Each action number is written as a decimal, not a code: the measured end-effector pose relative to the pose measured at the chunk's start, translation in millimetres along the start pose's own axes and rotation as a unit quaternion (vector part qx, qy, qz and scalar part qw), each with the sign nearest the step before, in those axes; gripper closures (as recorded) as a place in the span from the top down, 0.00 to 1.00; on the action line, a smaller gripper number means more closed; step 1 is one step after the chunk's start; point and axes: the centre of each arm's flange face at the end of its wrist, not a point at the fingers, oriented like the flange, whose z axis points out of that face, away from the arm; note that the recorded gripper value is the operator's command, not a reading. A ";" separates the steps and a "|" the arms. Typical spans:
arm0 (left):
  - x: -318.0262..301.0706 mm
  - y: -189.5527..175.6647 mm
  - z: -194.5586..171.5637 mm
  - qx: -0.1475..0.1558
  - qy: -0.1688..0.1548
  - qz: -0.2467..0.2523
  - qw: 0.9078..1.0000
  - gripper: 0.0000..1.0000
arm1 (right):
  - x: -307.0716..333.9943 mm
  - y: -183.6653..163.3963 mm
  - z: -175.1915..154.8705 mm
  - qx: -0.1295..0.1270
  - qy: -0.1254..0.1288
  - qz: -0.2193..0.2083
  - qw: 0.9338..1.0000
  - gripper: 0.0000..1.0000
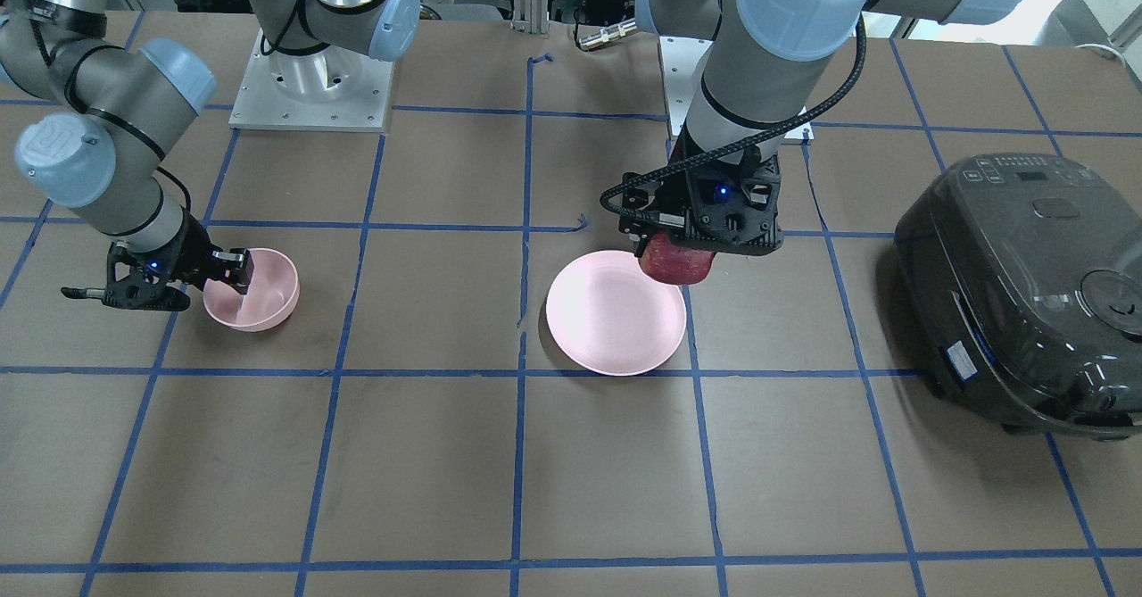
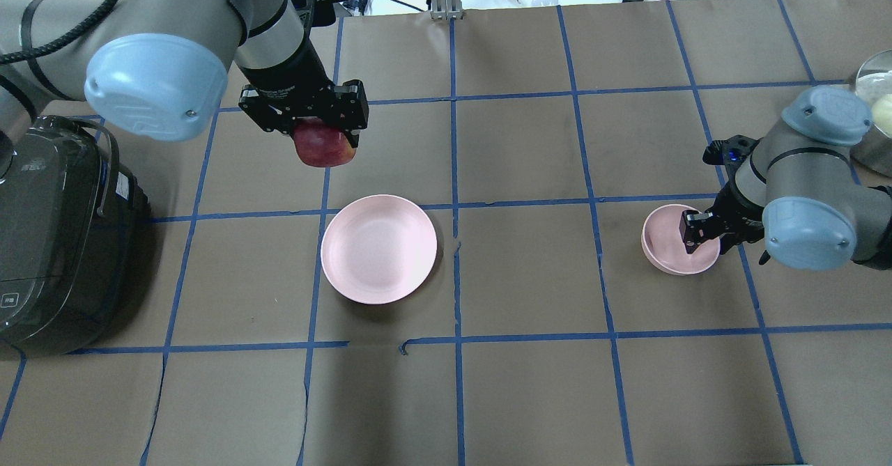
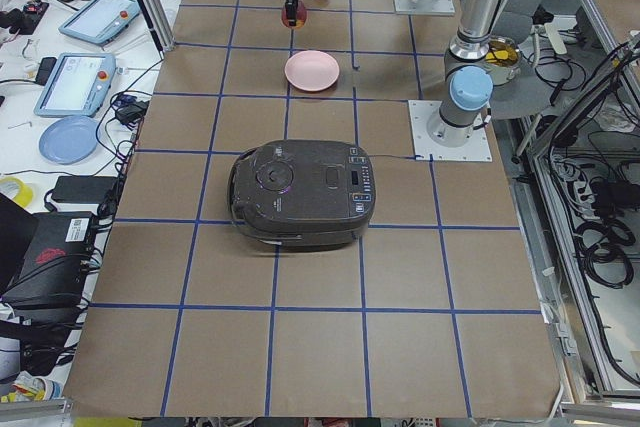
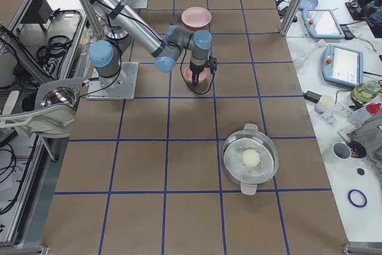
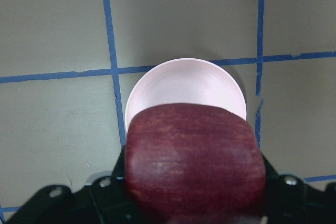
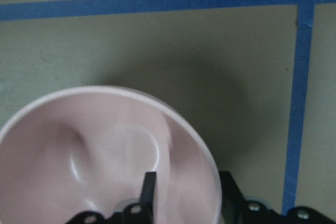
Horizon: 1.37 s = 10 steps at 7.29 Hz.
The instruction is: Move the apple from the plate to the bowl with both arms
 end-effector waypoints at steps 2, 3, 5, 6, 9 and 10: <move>-0.6 -0.8 1.7 0.000 0.000 0.002 1.000 0.09 | -2.9 0.0 -3.2 0.006 -0.001 0.001 1.000 0.00; -1.1 -0.9 1.3 0.001 0.000 0.002 1.000 0.09 | -8.2 -0.8 -5.3 0.011 -0.009 0.003 1.000 0.00; -1.3 -1.0 2.5 0.000 0.000 0.003 1.000 0.09 | -47.4 -12.9 -19.3 0.031 -0.037 0.017 0.999 0.00; -1.6 -0.9 2.5 0.000 0.000 0.002 1.000 0.09 | -82.2 -22.0 -31.6 0.037 -0.040 0.024 0.998 0.00; -2.4 -1.0 2.9 -0.001 0.000 0.003 1.000 0.09 | -176.6 -20.4 -24.6 0.020 -0.061 0.028 0.998 0.00; -3.2 -1.1 2.8 -0.001 0.000 0.003 1.000 0.09 | -196.0 -17.4 -13.9 0.011 -0.065 0.025 0.998 0.00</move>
